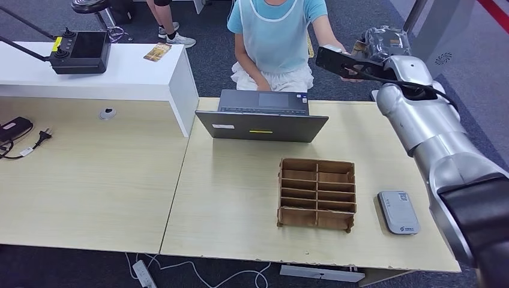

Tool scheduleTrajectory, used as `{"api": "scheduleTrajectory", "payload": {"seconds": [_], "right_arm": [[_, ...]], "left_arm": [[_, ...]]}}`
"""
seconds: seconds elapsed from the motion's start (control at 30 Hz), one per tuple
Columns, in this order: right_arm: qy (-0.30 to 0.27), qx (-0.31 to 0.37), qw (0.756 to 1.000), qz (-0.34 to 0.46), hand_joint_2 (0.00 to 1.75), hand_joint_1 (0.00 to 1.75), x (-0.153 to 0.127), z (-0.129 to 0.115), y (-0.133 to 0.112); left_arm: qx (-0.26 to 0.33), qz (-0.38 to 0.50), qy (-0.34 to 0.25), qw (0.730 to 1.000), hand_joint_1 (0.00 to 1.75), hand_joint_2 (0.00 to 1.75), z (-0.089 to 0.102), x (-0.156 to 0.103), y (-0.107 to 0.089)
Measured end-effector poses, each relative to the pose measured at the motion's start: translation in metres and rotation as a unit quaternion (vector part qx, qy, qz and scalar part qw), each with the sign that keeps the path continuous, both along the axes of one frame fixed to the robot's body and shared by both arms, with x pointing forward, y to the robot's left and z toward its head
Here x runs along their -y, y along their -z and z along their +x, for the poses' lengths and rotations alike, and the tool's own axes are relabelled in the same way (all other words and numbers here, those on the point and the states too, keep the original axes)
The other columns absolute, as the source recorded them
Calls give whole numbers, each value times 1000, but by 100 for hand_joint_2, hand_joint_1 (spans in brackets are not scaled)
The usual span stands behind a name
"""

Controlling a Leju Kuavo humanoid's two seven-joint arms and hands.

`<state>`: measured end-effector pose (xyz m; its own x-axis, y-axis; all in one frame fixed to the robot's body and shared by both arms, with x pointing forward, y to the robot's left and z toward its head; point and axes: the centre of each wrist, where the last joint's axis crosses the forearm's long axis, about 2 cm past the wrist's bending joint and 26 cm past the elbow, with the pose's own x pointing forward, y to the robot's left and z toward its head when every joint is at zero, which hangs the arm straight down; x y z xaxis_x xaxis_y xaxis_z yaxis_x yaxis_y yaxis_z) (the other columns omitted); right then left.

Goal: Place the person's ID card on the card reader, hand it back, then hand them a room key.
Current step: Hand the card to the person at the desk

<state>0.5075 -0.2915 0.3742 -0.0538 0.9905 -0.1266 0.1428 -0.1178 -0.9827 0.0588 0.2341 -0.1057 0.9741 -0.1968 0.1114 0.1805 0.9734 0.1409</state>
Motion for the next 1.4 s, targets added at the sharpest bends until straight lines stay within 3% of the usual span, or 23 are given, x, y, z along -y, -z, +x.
{"api": "scheduleTrajectory", "payload": {"seconds": [0.07,0.1,0.5,0.63,0.77,1.03,1.2,1.4], "right_arm": [[1,-1,1000,0,175,34,0,0,1],[1,-2,1000,1,175,0,0,0,1],[23,31,999,27,175,0,3,0,-2],[36,59,993,100,175,0,5,-3,-1],[37,86,973,213,0,0,9,-8,-4],[-21,62,929,364,0,0,13,-19,5],[-101,53,872,476,0,0,15,-34,20],[-168,69,809,559,0,0,24,-61,39]], "left_arm": [[0,0,0,1000,0,0,0,0,0],[0,0,0,1000,0,0,0,0,0],[0,0,-3,1000,0,0,0,0,0],[1,3,-5,1000,0,0,0,0,0],[0,8,-11,1000,0,0,0,0,0],[-2,12,-21,1000,0,0,0,1,0],[-2,14,-29,999,0,0,-1,1,0],[-3,12,-42,999,0,0,-2,4,0]]}}
